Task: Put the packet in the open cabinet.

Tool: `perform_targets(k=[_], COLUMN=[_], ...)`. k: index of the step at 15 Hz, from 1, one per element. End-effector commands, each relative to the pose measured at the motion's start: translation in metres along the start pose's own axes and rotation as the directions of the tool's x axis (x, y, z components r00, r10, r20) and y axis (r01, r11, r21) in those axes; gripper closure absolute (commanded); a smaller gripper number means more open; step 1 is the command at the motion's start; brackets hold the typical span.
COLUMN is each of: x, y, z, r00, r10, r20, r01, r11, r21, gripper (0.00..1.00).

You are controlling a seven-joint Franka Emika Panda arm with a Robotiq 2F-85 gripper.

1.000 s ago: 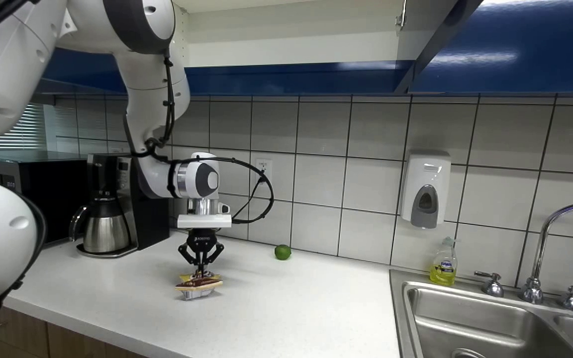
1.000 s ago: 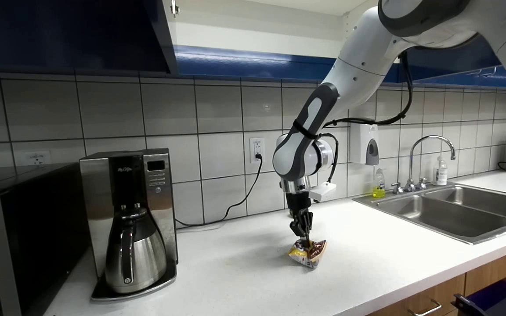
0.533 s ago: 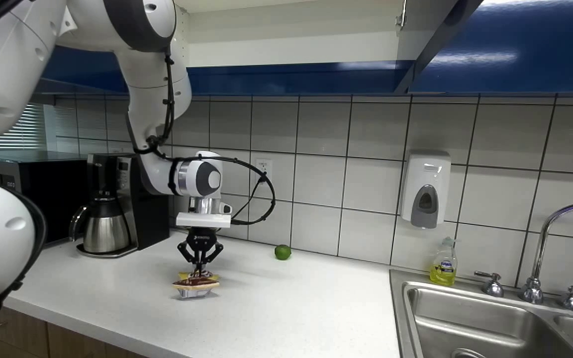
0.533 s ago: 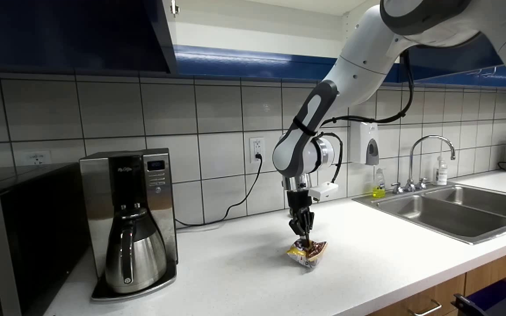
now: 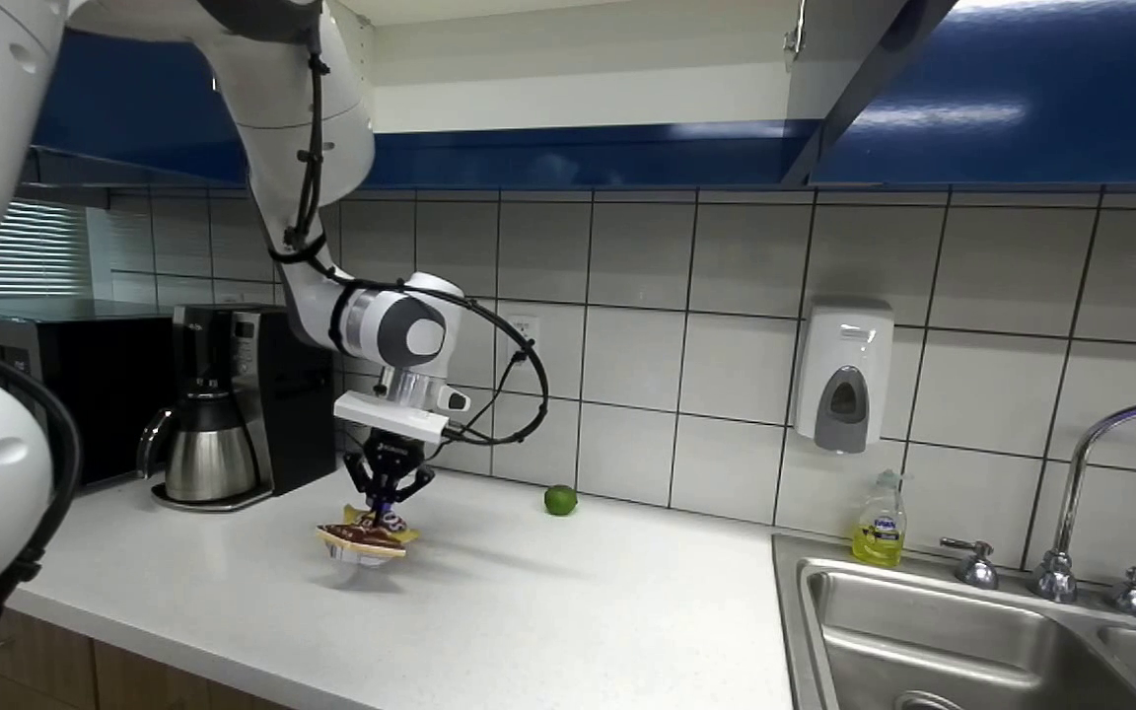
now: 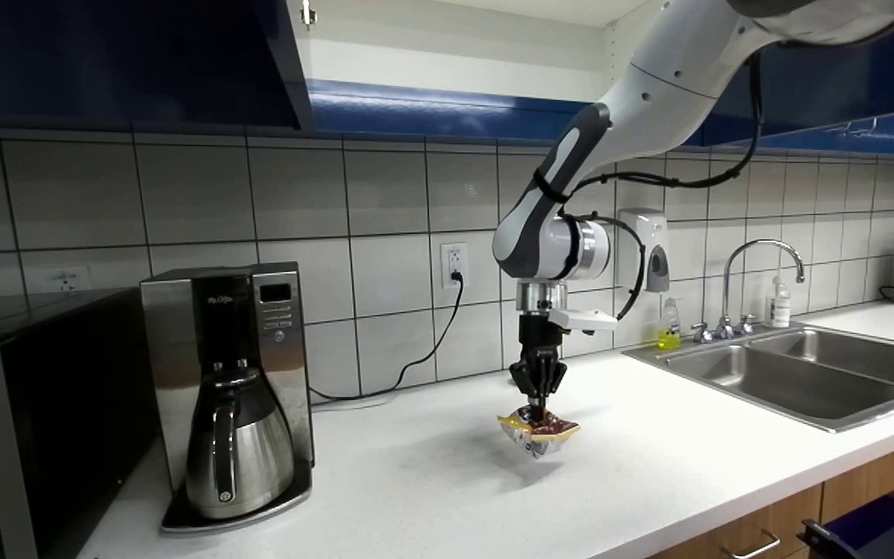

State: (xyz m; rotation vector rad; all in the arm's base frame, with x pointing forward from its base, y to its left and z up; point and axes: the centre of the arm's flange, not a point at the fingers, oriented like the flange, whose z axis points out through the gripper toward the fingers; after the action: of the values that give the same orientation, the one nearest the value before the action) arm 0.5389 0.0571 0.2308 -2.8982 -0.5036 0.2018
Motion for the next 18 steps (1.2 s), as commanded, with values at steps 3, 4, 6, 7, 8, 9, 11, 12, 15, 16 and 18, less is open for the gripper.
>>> perform_targets(k=[3, 4, 6, 7, 8, 9, 11, 12, 15, 16, 18], x=[-0.052, -0.061, -0.078, -0.087, -0.097, -0.106, -0.125, -0.135, -0.16, -0.167, -0.182], y=[-0.009, -0.011, -0.014, -0.014, -0.016, -0.017, -0.021, -0.021, -0.027, -0.03, -0.039], z=[-0.045, -0.052, -0.065, -0.073, -0.081, -0.089, -0.108, -0.121, -0.164, -0.179, -0.215], r00=[0.998, 0.998, 0.998, 0.998, 0.998, 0.998, 0.998, 0.997, 0.993, 0.99, 0.982], r10=[0.046, 0.043, 0.035, 0.036, 0.036, 0.036, 0.032, 0.031, 0.026, 0.025, 0.012], r20=[-0.044, -0.048, -0.049, -0.05, -0.052, -0.053, -0.063, -0.074, -0.116, -0.138, -0.186], r01=[-0.046, -0.043, -0.035, -0.036, -0.036, -0.036, -0.032, -0.031, -0.026, -0.026, -0.014], r11=[0.999, 0.999, 0.999, 0.999, 0.999, 0.999, 0.999, 1.0, 1.0, 1.0, 1.0], r21=[0.018, 0.011, 0.003, -0.002, 0.0, 0.0, -0.001, 0.001, 0.0, -0.002, -0.008], gripper=[1.0, 1.0, 1.0, 1.0, 1.0, 1.0, 1.0, 1.0, 1.0, 1.0, 1.0])
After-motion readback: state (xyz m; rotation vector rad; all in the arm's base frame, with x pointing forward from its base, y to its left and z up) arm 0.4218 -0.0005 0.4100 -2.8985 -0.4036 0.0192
